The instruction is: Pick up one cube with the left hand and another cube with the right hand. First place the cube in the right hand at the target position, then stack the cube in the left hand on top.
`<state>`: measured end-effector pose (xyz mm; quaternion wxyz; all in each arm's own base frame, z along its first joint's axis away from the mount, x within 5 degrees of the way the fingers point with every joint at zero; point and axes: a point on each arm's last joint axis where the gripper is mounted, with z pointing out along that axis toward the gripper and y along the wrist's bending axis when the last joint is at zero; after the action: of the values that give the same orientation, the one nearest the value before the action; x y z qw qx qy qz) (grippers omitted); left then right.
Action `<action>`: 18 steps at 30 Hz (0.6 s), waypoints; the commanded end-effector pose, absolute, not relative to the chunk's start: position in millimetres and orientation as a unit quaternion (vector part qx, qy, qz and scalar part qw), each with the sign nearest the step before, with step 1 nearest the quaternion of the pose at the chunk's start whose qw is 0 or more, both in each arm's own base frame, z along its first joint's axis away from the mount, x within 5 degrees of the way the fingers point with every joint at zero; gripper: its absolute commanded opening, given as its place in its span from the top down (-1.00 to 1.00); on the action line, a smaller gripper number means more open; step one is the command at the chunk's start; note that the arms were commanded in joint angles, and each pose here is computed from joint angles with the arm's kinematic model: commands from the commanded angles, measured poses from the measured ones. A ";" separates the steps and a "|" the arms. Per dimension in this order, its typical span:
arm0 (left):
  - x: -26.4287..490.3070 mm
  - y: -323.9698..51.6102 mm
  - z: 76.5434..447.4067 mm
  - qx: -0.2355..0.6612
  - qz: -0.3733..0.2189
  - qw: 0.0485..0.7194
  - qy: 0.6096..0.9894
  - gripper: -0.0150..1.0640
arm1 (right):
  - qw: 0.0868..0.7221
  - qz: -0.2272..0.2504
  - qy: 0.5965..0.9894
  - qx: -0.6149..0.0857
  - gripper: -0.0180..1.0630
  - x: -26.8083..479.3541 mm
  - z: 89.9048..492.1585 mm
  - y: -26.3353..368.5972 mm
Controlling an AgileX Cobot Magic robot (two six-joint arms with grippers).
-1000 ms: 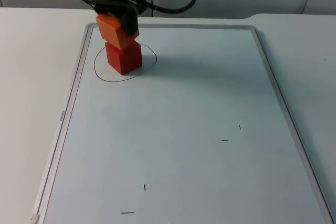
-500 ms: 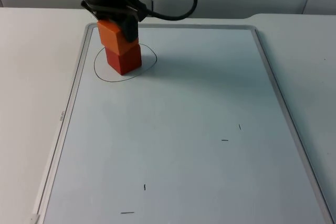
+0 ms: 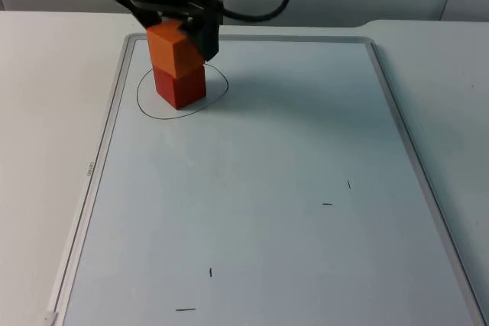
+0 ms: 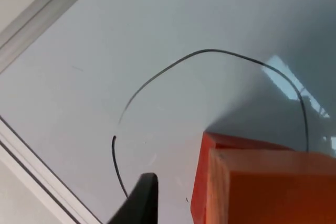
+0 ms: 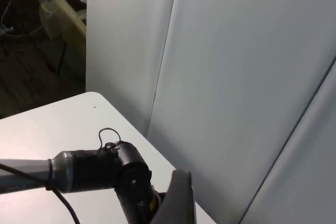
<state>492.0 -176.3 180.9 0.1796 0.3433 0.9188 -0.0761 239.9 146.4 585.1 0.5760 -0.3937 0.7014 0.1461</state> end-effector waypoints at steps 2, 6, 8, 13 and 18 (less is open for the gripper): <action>491.6 -177.7 194.5 0.341 -0.085 0.180 0.919 -0.97 | 0.582 0.146 0.696 -0.393 -0.41 238.0 588.0 144.4; 490.5 -178.0 217.5 0.347 -0.087 0.182 0.916 -0.97 | 0.582 0.147 0.696 -0.393 -0.41 237.9 588.0 144.5; 493.6 -179.4 239.6 0.344 -0.089 0.218 0.909 -0.97 | 0.582 0.147 0.696 -0.393 -0.41 237.9 588.0 144.5; 483.2 -176.4 311.6 0.301 -0.101 0.303 0.898 -0.97 | 0.585 0.146 0.694 -0.394 -0.41 235.1 589.9 143.2; 444.3 -163.9 401.5 0.300 -0.101 0.391 0.864 -0.97 | 0.594 0.144 0.685 -0.395 -0.41 225.5 595.9 138.7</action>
<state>459.1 -167.5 373.9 0.3676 0.3045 0.8739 -0.0923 234.1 143.6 589.0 0.5822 -0.3956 0.6957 0.1434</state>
